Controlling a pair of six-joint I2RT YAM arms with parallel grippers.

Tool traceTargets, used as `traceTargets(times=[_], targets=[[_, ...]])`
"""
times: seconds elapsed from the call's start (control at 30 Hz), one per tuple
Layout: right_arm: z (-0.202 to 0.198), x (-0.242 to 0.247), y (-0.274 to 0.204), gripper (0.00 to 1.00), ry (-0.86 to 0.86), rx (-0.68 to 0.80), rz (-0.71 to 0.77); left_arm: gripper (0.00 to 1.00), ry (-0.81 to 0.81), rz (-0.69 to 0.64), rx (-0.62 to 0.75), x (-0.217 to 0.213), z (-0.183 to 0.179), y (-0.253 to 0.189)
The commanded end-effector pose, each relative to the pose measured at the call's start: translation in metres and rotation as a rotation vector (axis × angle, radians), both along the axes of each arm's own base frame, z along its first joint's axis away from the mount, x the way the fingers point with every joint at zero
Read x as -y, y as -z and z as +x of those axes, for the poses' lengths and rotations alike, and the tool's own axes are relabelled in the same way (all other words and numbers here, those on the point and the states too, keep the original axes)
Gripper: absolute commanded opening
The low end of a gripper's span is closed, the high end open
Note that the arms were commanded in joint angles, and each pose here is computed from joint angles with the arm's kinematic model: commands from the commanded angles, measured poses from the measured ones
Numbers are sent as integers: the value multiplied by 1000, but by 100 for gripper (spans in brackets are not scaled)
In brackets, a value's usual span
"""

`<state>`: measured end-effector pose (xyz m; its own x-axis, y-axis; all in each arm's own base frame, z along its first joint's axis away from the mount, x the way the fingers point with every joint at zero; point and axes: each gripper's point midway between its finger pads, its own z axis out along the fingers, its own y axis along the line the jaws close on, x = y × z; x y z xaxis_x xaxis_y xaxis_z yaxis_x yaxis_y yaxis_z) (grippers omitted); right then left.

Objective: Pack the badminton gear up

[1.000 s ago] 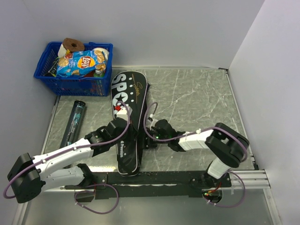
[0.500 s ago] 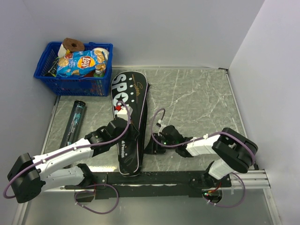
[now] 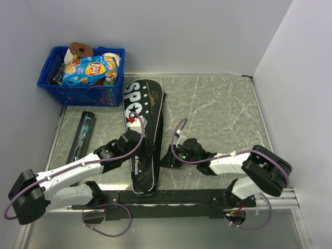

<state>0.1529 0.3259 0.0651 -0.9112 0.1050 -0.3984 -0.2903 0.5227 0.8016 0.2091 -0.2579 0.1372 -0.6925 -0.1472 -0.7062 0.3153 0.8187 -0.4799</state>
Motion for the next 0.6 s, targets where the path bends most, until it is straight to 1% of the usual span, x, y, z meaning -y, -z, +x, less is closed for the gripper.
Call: traceTargets(times=[0.0, 0.3, 0.57], targets=[[2, -13, -24, 35, -21, 43, 87, 1, 30, -96, 59, 16, 4, -29], [-4, -33, -20, 33, -56, 9, 109, 1, 27, -97, 67, 15, 4, -33], [-19, -64, -29, 28, -131, -17, 207, 1, 28, -104, 69, 15, 4, -34]])
